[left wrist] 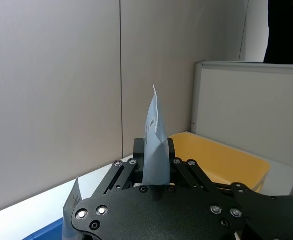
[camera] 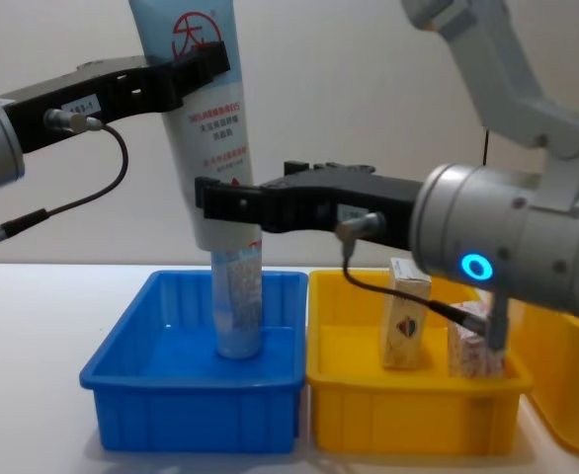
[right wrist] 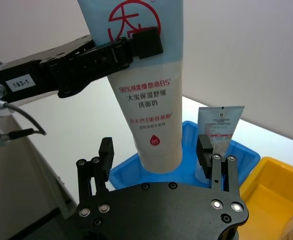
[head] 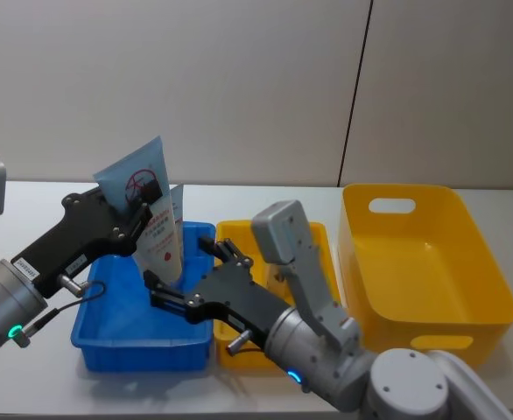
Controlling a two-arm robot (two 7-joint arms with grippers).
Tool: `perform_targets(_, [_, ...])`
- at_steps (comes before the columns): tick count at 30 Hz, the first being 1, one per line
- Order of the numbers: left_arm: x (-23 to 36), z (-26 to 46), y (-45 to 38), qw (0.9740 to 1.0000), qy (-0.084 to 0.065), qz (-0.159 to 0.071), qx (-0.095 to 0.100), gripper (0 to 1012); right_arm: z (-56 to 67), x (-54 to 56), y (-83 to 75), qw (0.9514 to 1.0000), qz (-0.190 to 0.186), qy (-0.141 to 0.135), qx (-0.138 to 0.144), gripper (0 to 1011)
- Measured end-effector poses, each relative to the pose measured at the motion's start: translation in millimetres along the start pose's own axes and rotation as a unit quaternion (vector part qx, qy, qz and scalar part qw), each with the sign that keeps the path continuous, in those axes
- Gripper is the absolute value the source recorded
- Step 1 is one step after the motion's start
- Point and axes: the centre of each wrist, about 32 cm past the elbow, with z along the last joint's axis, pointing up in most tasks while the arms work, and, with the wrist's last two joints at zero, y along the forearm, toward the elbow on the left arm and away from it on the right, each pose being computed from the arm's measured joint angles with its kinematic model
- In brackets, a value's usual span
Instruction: Bimanual collaborative sorting of washing and personal care products
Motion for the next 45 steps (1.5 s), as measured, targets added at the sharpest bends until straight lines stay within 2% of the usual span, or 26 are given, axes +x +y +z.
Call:
perform_targets(13, [0.0,0.0,0.0,1.0000,0.000,0.000,0.000,196,-8.3,-18.1,33.4,0.9990,-0.029,-0.028,0.018,1002])
perform_targets(25, [0.0,0.0,0.0,1.0000,0.000,0.000,0.000,196,-12.5,-27.2,51.1,0.9981,-0.042,-0.041,0.020,1002])
perform_targets(35, [0.1,0.0,0.0,1.0000,0.000,0.000,0.000,196,-14.1,-31.3,58.6,0.9975,-0.047,-0.048,0.021,783])
perform_targets(40, [0.1,0.0,0.0,1.0000,0.000,0.000,0.000,196,-14.4,-32.8,60.8,0.9974,-0.047,-0.050,0.021,617])
perform_targets(45, [0.0,0.0,0.0,1.0000,0.000,0.000,0.000,196,-14.6,-33.4,61.9,0.9974,-0.048,-0.050,0.022,506])
